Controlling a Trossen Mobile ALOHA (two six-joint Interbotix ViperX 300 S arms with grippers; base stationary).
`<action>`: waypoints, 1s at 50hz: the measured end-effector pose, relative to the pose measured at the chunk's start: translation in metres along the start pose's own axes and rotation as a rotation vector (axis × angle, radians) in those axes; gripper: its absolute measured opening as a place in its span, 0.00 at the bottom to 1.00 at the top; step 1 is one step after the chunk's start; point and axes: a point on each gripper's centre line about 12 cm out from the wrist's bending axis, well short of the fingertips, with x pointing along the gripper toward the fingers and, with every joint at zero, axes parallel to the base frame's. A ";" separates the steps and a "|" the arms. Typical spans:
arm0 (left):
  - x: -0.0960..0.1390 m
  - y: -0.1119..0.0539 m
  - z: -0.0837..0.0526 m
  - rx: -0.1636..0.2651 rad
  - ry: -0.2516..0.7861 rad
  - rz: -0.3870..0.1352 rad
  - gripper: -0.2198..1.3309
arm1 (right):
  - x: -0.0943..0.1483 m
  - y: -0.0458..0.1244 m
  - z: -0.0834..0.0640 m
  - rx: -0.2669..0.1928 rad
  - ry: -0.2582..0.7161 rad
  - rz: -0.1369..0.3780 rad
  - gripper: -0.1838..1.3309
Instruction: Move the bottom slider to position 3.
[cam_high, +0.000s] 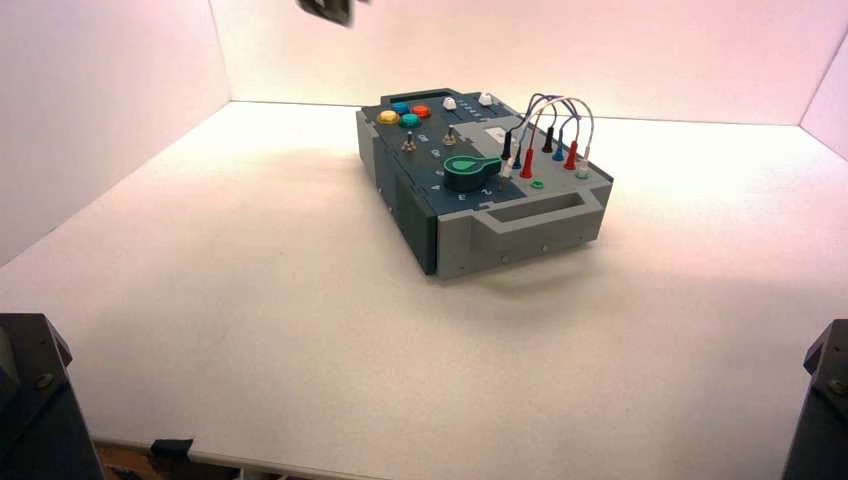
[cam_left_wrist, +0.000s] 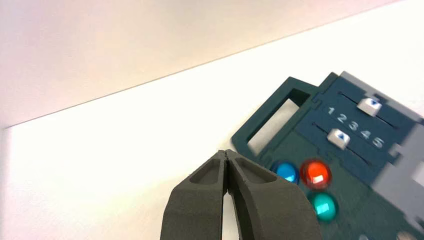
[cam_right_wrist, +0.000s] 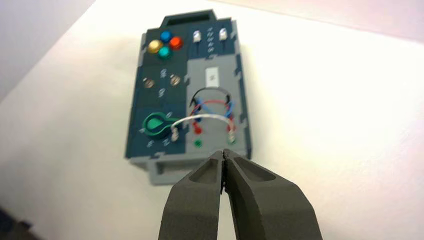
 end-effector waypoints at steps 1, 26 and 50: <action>0.000 0.000 0.000 0.000 0.000 0.000 0.04 | 0.000 0.001 -0.001 0.009 0.006 0.006 0.03; 0.114 -0.016 0.004 0.044 0.171 -0.034 0.04 | 0.044 0.016 -0.024 0.145 0.196 0.098 0.03; 0.108 -0.035 0.004 0.075 0.207 -0.060 0.04 | 0.111 0.033 -0.023 0.116 0.381 0.080 0.03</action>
